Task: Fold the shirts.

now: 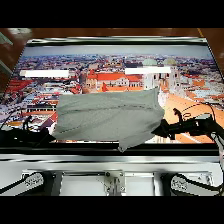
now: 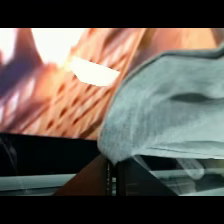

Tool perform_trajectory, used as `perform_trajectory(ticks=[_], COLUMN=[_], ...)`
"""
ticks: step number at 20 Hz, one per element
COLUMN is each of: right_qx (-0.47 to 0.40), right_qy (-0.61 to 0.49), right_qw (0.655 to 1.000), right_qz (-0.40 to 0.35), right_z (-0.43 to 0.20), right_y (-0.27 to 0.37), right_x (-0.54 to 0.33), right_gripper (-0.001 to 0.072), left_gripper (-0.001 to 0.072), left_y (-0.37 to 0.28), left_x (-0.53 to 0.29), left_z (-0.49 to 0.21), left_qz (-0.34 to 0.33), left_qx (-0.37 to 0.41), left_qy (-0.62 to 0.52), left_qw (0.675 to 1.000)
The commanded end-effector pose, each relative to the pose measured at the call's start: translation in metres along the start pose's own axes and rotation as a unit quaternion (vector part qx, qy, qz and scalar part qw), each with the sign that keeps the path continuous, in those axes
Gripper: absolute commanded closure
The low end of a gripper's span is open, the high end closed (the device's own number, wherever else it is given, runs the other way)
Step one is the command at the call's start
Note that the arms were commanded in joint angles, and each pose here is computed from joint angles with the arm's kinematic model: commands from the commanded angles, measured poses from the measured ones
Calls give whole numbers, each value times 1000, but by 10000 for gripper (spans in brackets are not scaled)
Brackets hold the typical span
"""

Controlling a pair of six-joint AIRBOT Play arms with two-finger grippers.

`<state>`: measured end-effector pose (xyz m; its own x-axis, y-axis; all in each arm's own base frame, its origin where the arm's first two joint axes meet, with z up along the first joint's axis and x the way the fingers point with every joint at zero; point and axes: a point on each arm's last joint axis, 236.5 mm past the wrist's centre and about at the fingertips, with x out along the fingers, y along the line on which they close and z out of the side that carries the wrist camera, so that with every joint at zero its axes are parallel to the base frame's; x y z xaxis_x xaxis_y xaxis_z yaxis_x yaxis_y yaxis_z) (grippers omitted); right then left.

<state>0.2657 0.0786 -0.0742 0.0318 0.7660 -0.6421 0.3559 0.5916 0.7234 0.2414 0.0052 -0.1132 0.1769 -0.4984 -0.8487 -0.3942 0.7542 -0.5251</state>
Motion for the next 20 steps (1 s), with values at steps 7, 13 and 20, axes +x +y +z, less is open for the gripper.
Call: perform_trajectory(ticks=[7,13,20], right_qx=[-102,-74,-31], right_qy=[-202,-256,-283], right_qw=[974,964,959], right_qz=[26,14,-11], right_z=[128,191,230], right_y=[117,115,70], right_x=[-64,-69,-47], right_gripper=[652,651,650], left_gripper=[670,670,670], left_y=[-84,-136,-134], left_x=[-77,-67,1], left_z=[111,186,218], left_qz=[7,-1,-7], left_qx=[135,166,111], left_qy=[-137,-164,-108], left_qw=[981,972,988])
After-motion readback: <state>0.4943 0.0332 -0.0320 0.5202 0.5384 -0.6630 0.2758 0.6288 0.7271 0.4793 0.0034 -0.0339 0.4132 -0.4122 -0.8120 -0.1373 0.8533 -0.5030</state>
